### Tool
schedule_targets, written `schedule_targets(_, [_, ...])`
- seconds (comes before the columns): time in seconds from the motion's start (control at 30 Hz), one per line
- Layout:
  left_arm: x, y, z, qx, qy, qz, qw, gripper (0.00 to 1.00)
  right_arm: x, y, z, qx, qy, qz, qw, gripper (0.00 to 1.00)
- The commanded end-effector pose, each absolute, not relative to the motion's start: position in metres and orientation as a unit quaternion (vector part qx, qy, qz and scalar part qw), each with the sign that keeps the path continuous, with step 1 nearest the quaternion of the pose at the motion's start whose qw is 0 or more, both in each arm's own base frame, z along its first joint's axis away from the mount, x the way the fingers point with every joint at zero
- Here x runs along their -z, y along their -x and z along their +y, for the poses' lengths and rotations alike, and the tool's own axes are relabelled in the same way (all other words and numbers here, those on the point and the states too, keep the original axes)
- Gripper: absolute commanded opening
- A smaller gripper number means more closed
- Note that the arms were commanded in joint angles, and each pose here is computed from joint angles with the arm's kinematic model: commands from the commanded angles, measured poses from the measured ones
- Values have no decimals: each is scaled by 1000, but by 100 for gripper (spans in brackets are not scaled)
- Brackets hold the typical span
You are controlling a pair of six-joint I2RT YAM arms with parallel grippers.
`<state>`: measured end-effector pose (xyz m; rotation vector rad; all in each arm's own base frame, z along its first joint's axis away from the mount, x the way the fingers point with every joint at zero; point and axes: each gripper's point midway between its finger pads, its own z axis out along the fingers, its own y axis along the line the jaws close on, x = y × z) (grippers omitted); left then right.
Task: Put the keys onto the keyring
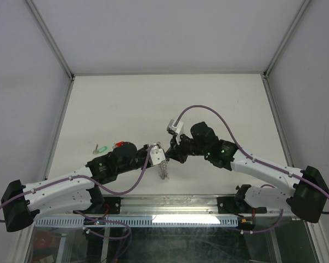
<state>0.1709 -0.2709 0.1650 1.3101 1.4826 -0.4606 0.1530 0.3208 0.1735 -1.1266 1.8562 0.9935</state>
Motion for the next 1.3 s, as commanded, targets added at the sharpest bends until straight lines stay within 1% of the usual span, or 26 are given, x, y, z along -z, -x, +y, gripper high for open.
schedule_targets(0.0, [-200,-180,-281,205,-525,593,575,0,-209,-164,336,-405,425,696,413,0])
schedule_targets(0.63, [-201,-179,-281,206,-526,592,575,0,-199,-172,328,-380,399,726,412,0])
schedule_targets(1.27, [-200,-178,-281,207,-527,591,574,0,-191,-173,329,-377,373,758,379,0])
